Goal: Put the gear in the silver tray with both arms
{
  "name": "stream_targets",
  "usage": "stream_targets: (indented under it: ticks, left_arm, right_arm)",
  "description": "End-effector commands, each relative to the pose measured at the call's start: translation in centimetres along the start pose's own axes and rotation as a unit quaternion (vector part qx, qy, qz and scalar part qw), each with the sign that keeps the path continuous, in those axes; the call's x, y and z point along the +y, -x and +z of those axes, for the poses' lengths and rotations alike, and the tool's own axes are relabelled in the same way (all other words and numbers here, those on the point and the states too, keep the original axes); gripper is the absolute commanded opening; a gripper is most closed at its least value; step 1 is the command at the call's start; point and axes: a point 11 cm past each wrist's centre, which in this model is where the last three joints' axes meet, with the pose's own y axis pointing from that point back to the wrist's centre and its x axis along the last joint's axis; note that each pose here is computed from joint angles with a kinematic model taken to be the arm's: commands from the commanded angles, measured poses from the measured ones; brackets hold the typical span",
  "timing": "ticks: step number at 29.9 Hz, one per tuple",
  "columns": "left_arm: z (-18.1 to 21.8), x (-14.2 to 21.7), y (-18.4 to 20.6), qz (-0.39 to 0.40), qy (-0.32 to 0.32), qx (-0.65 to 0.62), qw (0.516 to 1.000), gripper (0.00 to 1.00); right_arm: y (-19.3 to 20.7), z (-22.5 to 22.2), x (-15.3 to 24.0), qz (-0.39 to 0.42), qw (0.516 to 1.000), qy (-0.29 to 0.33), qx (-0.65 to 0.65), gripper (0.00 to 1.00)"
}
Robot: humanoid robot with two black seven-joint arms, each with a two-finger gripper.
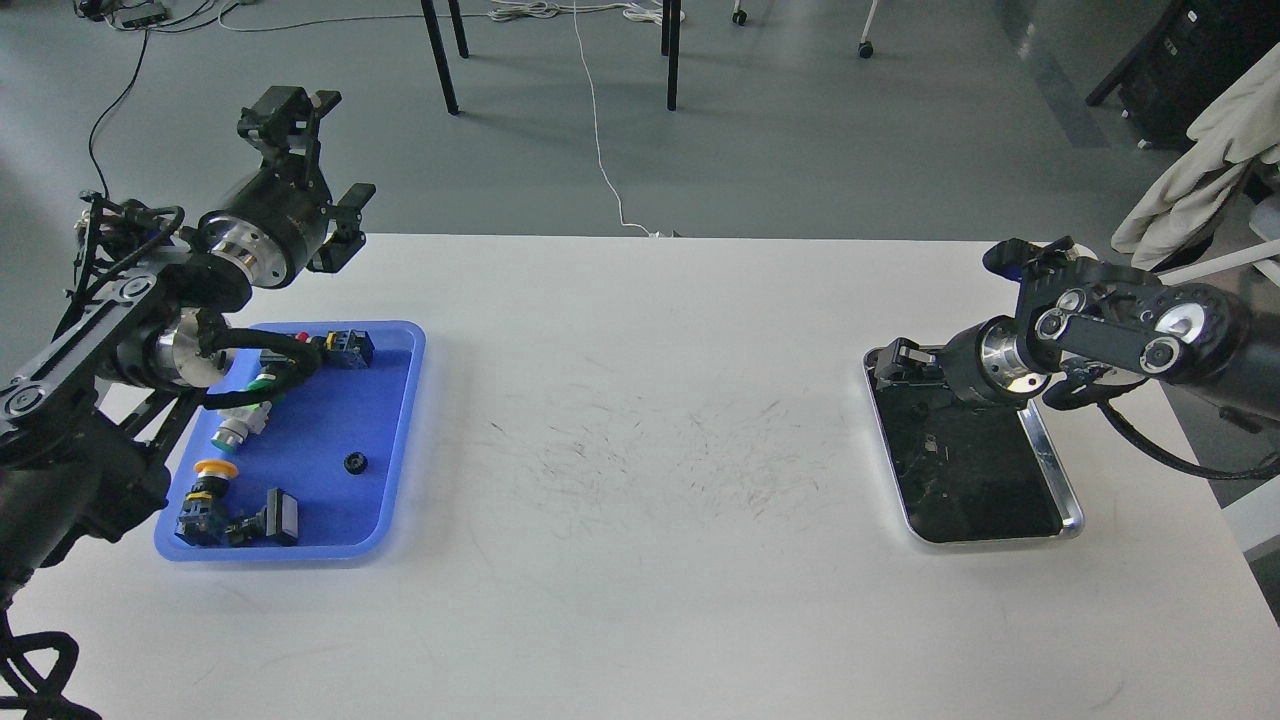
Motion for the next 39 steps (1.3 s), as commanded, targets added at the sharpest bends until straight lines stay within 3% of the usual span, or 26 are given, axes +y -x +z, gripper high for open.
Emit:
stream_targets:
  ticks: [1,6,11,16,21,24,29,34,39]
  left_arm:
    - [0.1,0.0,-0.1,-0.001,-0.002,-0.006,1.000,0.98]
    - [0.7,0.7,-1.8,0.012,-0.005,-0.026,1.000,0.98]
    - [1.7,2.1,-4.1,0.025,-0.013,-0.066,0.997,0.98]
    - [4.1,3.9,-5.7,0.020,-0.012,-0.117,0.993,0.98]
    - [6.6,6.4,-4.8,-0.019,-0.015,-0.184,0.983,0.98]
    - [6.1,9.3,-4.2,-0.053,-0.040,-0.222,0.973,0.98]
    - [4.1,13.3,-2.8,-0.103,-0.099,-0.267,0.953,0.98]
    - [0.1,14.8,-2.9,-0.131,-0.153,-0.370,0.907,0.98]
    - [-4.6,15.4,-2.0,-0.184,-0.163,-0.494,0.834,0.98]
  right_arm:
    - [-3.0,-1.3,2.7,0.036,0.997,-0.049,-0.038,0.95]
    - [-7.6,-3.5,7.9,0.096,0.977,-0.155,-0.108,0.95]
    - [-10.5,-5.1,11.9,0.119,0.922,-0.289,-0.227,0.95]
    - [-11.1,-3.8,13.1,0.076,0.804,-0.423,-0.411,0.96]
    - [-9.6,0.0,11.6,0.041,0.665,-0.503,-0.551,0.96]
    - [-7.0,2.1,9.0,0.016,0.592,-0.522,-0.614,0.97]
    - [-0.9,4.7,5.9,-0.022,0.538,-0.521,-0.662,0.97]
    - [1.5,6.2,4.6,-0.024,0.521,-0.508,-0.685,0.97]
    - [2.5,6.9,3.9,-0.025,0.522,-0.495,-0.694,0.97]
